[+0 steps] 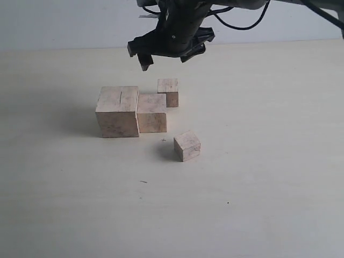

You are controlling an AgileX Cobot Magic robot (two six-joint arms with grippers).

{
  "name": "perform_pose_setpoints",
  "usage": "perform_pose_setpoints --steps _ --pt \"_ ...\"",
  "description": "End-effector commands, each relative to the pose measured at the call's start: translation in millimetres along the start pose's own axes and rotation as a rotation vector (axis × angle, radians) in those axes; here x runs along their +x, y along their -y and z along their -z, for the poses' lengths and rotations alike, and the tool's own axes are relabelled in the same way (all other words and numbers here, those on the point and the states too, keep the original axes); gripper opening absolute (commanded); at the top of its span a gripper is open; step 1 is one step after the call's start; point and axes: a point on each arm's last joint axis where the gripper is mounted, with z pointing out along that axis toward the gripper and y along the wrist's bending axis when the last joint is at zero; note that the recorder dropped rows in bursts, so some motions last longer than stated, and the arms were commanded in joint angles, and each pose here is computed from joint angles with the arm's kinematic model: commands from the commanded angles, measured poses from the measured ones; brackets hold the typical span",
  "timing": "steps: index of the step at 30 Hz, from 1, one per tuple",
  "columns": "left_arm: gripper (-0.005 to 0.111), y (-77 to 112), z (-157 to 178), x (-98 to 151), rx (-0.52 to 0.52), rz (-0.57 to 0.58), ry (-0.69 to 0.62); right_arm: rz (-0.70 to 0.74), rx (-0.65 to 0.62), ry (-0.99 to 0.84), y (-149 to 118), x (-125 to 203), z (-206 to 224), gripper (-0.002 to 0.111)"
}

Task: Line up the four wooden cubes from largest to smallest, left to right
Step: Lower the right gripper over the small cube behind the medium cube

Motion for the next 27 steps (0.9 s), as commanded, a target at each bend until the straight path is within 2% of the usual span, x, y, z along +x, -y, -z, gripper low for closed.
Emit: perform_pose_setpoints --steps 1,6,13,19,27 --pt "0.0 0.2 0.1 -0.2 0.005 -0.002 0.013 -0.098 0.03 0.045 4.2 -0.8 -19.2 0.085" --pt "0.0 0.2 0.1 -0.2 0.005 -0.002 0.013 -0.15 0.032 0.04 5.5 2.1 -35.6 0.085" --pt "0.0 0.2 0.1 -0.2 0.005 -0.002 0.013 -0.157 0.028 0.056 4.8 -3.7 -46.9 0.085" --pt "0.0 0.2 0.1 -0.2 0.005 -0.002 0.013 -0.16 0.082 0.022 10.7 3.0 -64.6 0.085" --pt "0.0 0.2 0.1 -0.2 0.005 -0.002 0.013 -0.162 0.09 0.011 14.3 5.7 -71.3 0.082"
